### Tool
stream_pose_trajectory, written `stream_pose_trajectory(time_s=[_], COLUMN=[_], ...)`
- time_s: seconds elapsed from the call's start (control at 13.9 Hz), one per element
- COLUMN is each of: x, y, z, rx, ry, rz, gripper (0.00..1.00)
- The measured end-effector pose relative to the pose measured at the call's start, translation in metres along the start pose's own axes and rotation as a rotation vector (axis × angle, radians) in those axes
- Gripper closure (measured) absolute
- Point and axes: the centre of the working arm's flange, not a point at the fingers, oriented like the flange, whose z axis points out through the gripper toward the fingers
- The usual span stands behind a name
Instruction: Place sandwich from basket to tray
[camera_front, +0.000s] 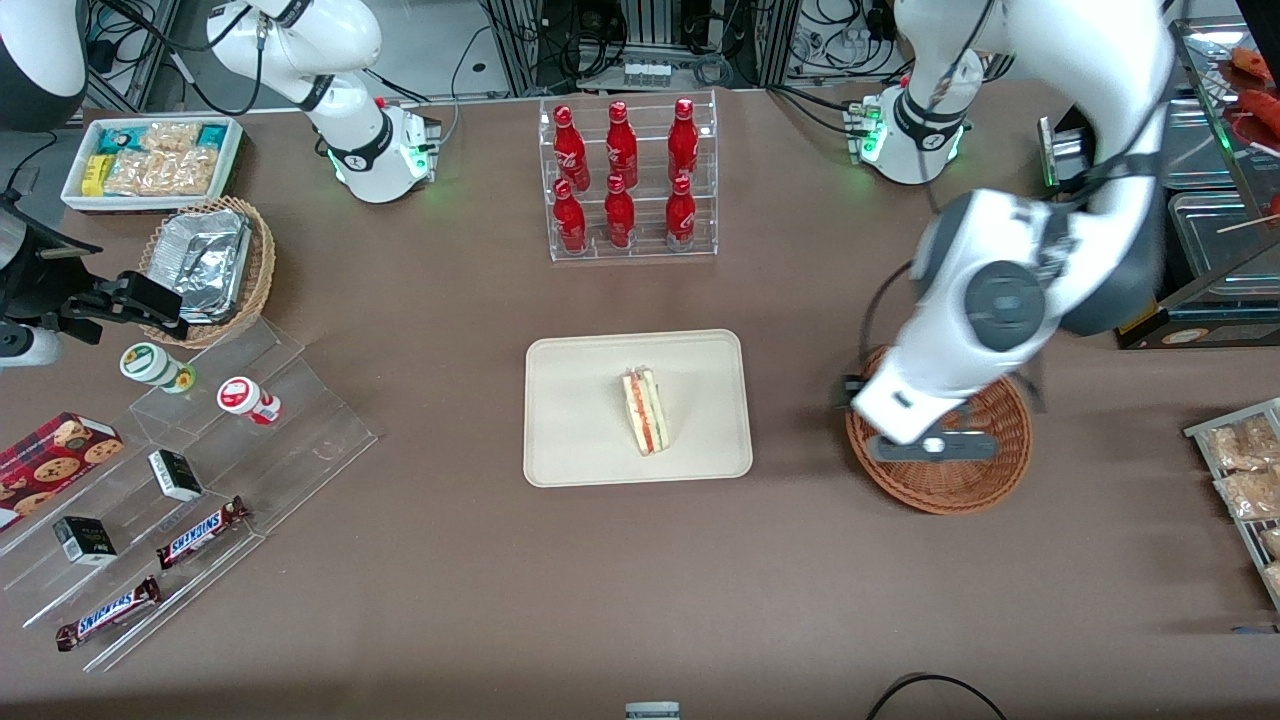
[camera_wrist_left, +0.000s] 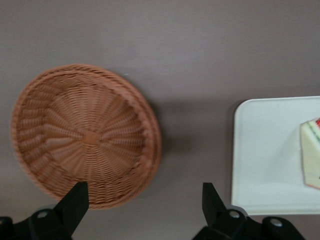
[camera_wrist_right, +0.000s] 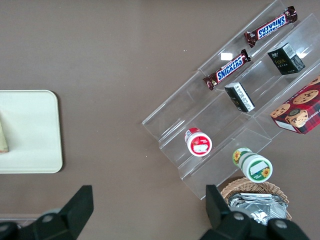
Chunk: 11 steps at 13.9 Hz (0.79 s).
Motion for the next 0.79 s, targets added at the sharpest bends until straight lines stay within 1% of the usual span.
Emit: stream_pose_trajectory(time_s=[0.07, 0.22, 0.43, 0.79], x=[-0.006, -0.025, -0.053, -0.085], y=[-0.019, -0.045, -0.083, -0.147], z=[-0.009, -0.031, -0.072, -0.118], rx=[-0.001, 0.004, -0.011, -0.022], ry=[-0.008, -0.044, -0.084, -0.092], rz=[0.007, 0.039, 0.082, 0.095], gripper=[0.00, 0.00, 0.00, 0.00])
